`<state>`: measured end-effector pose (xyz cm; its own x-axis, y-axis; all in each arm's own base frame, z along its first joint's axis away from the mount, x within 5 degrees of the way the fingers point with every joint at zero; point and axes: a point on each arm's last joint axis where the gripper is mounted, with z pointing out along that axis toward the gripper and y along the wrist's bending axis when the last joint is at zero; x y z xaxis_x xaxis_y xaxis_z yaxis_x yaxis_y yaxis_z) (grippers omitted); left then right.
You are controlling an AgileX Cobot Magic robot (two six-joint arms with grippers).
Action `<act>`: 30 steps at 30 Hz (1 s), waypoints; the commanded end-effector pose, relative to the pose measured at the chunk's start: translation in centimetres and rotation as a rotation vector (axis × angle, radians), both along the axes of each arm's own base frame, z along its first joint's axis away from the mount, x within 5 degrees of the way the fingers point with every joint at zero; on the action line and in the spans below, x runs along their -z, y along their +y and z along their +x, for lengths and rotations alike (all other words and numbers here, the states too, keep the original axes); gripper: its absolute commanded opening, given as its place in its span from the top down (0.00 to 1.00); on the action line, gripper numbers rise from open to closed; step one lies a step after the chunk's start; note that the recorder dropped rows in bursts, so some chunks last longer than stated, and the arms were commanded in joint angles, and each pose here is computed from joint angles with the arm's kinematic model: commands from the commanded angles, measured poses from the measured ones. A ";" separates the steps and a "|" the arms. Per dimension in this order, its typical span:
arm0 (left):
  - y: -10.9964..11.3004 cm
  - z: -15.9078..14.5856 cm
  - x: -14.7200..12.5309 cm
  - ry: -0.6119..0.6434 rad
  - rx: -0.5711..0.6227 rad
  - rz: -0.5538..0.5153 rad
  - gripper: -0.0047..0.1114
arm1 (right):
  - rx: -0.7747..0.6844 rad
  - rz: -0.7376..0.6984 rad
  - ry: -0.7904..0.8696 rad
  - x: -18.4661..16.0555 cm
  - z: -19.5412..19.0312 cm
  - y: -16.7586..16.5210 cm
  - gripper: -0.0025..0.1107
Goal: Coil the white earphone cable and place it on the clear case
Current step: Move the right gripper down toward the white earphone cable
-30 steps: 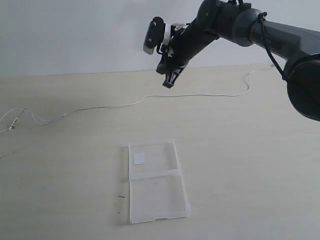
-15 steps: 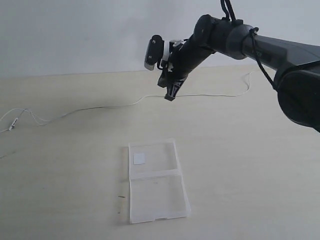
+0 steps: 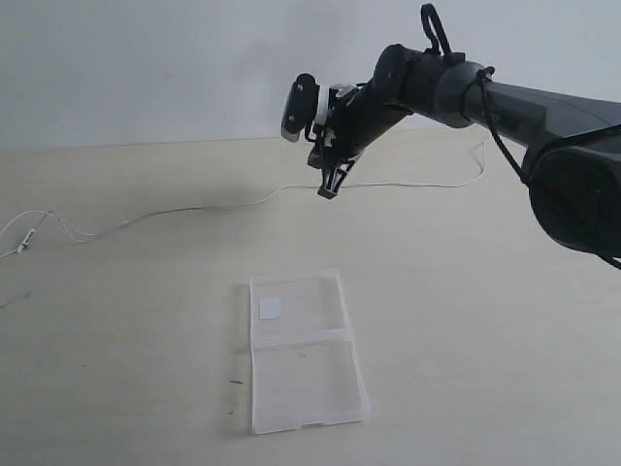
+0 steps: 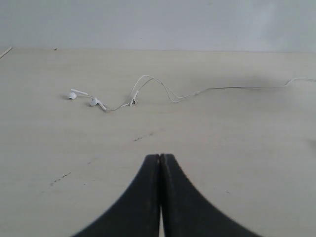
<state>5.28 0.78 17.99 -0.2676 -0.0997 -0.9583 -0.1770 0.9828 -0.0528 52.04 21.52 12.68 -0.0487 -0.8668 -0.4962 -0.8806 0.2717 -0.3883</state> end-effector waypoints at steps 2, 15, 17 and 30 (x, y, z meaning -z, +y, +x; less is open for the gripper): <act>0.0 0.0 -0.1 -0.019 0.006 -0.001 0.96 | 0.032 0.013 0.019 1.1 0.2 -0.1 0.98; 0.0 0.0 -0.1 -0.019 0.006 -0.001 0.96 | 0.124 0.112 -0.036 -0.2 1.3 0.2 0.98; 0.0 0.0 -0.1 -0.019 0.006 -0.001 0.96 | 0.118 0.110 -0.011 0.5 1.2 0.3 0.98; 0.0 0.0 -0.1 -0.019 0.006 -0.001 0.96 | 0.177 0.159 -0.074 2.8 2.1 0.4 0.98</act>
